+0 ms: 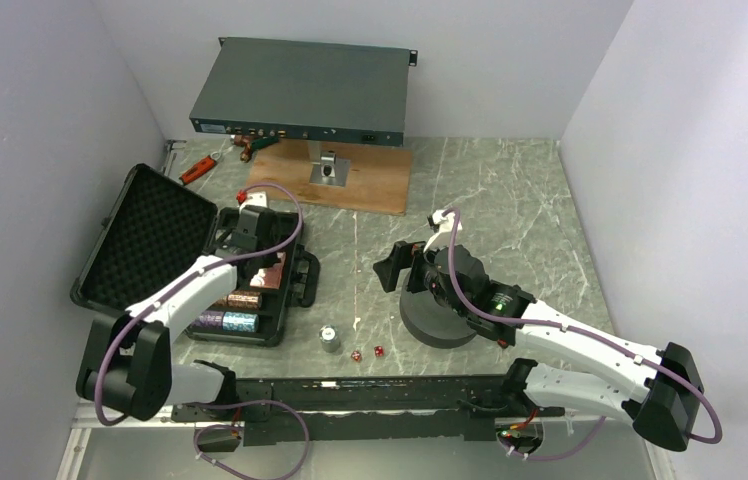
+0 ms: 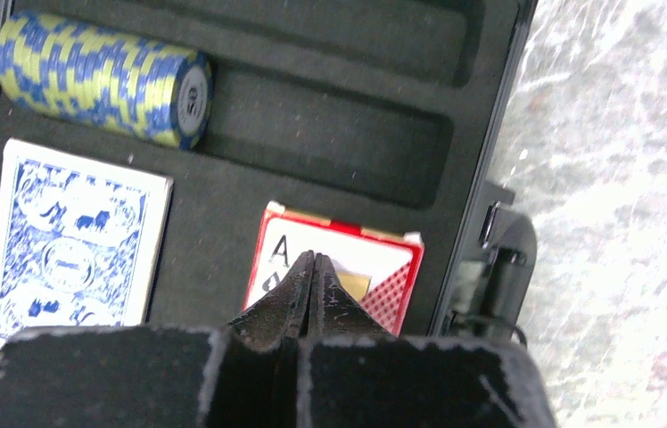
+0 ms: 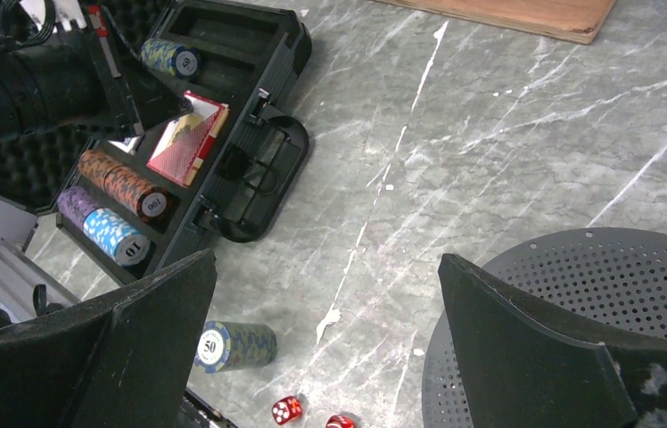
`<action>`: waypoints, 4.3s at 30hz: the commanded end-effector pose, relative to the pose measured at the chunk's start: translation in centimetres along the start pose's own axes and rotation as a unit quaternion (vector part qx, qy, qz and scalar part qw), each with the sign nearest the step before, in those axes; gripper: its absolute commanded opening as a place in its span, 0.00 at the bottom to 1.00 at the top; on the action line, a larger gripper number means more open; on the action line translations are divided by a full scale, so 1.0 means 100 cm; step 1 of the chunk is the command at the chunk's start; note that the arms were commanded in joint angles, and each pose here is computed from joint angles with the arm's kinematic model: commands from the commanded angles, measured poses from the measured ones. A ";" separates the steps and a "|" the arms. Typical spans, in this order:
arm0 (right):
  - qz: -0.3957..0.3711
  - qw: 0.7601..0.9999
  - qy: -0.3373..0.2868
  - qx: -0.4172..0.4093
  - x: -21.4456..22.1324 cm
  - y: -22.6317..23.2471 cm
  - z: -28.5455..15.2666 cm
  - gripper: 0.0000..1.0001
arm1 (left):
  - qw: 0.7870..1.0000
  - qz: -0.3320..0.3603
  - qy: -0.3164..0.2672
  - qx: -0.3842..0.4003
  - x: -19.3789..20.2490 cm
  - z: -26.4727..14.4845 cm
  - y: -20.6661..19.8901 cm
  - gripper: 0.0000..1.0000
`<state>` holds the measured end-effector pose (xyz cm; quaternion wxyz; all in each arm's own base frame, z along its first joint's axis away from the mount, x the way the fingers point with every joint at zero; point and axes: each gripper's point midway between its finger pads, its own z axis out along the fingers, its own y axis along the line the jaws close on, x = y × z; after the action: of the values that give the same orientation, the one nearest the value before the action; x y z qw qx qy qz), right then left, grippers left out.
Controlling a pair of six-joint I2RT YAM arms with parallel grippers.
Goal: Pack up texas hold em set
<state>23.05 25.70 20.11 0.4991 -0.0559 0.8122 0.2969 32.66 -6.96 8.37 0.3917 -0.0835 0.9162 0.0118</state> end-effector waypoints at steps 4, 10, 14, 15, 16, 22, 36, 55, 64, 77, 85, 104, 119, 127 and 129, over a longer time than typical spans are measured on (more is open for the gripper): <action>0.008 1.000 -0.016 -0.007 -0.008 0.005 0.003 1.00 | 1.000 -0.006 0.023 -0.005 -0.005 -0.034 0.008 0.00; 0.012 1.000 -0.016 -0.009 -0.007 0.006 0.004 1.00 | 0.998 -0.009 0.056 -0.005 0.011 -0.037 0.009 0.00; 0.012 1.000 -0.012 -0.011 -0.005 0.006 0.005 1.00 | 0.996 -0.017 0.082 0.005 0.036 -0.028 0.007 0.00; 0.012 1.000 -0.012 -0.012 -0.006 0.007 0.006 1.00 | 0.996 -0.018 0.090 0.005 0.043 -0.026 0.007 0.00; 0.012 1.000 -0.012 -0.012 -0.006 0.007 0.006 1.00 | 0.995 -0.018 0.098 0.003 0.049 -0.023 0.008 0.00; 0.011 1.000 -0.013 -0.008 -0.007 0.005 0.002 1.00 | 0.992 -0.020 0.122 0.000 0.064 -0.014 0.007 0.00; 0.004 1.000 -0.007 -0.001 -0.008 0.002 -0.004 1.00 | 0.998 0.021 -0.022 0.053 -0.033 -0.112 0.013 0.65; -0.060 0.989 0.121 -0.061 0.033 0.035 0.026 1.00 | 0.983 0.065 -0.172 0.028 -0.054 -0.157 0.052 0.96; -0.103 0.962 0.227 -0.115 0.076 0.065 0.041 1.00 | 0.977 0.050 -0.201 0.041 -0.060 -0.167 0.052 1.00; -0.158 0.944 0.270 -0.104 0.104 0.094 0.048 1.00 | 0.970 0.033 -0.235 0.040 -0.064 -0.176 0.057 1.00; -0.173 0.942 0.278 -0.081 0.118 0.107 0.044 1.00 | 0.970 0.042 -0.231 0.055 -0.061 -0.176 0.052 1.00; -0.238 0.923 0.301 -0.028 0.143 0.098 0.043 1.00 | 0.972 0.044 -0.227 0.040 -0.061 -0.173 0.057 1.00; -0.243 0.912 0.328 -0.043 0.159 0.104 0.038 1.00 | 0.972 0.044 -0.228 0.044 -0.060 -0.172 0.056 1.00; -0.249 0.906 0.338 -0.053 0.167 0.113 0.044 0.99 | 0.972 0.043 -0.228 0.042 -0.060 -0.173 0.057 1.00; -0.252 0.904 0.342 -0.054 0.171 0.112 0.044 0.98 | 0.972 0.043 -0.229 0.041 -0.059 -0.174 0.058 1.00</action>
<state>13.82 39.67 8.30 0.2444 -0.3715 0.8819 0.1564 23.23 -2.20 23.83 0.5810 -0.0197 0.8136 0.0063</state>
